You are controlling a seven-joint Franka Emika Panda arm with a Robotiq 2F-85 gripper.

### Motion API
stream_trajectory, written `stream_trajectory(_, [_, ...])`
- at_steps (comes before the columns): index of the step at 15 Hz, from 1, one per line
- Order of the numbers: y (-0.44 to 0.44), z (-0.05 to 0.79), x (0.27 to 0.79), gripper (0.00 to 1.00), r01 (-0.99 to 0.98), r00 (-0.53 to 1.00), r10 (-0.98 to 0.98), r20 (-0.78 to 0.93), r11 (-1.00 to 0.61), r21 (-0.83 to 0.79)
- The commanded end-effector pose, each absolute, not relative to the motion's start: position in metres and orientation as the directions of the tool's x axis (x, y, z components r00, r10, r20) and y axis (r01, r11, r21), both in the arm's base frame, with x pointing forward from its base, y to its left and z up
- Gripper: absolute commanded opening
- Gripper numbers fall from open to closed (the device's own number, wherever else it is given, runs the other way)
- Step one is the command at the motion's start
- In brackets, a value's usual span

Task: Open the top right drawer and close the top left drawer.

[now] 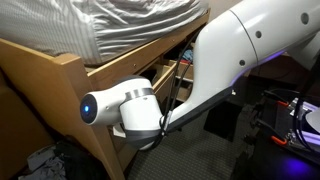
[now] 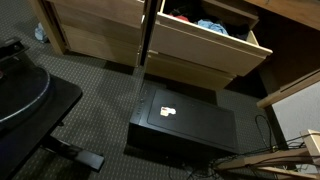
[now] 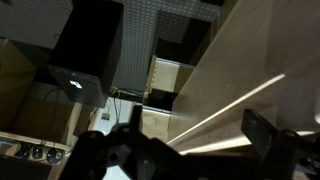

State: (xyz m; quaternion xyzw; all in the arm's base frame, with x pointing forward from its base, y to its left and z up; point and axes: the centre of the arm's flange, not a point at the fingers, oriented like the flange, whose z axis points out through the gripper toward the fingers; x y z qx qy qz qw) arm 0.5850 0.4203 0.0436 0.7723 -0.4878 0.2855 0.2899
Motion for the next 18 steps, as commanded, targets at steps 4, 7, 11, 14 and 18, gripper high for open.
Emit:
stream_trajectory(4, [0.417,0.043,0.588,1.0,-0.911,0.383,-0.584,0.716,-0.366,0.189])
stream_trajectory(7, [0.419,0.043,0.587,1.0,-0.91,0.385,-0.582,0.716,-0.369,0.189])
stream_trajectory(11, [0.414,0.032,0.582,1.0,-0.855,0.505,-0.579,0.641,-0.434,0.282])
stream_trajectory(14, [0.418,0.034,0.581,1.0,-0.867,0.482,-0.563,0.672,-0.414,0.276])
stream_trajectory(18, [0.411,0.022,0.579,1.0,-0.859,0.502,-0.557,0.661,-0.41,0.307])
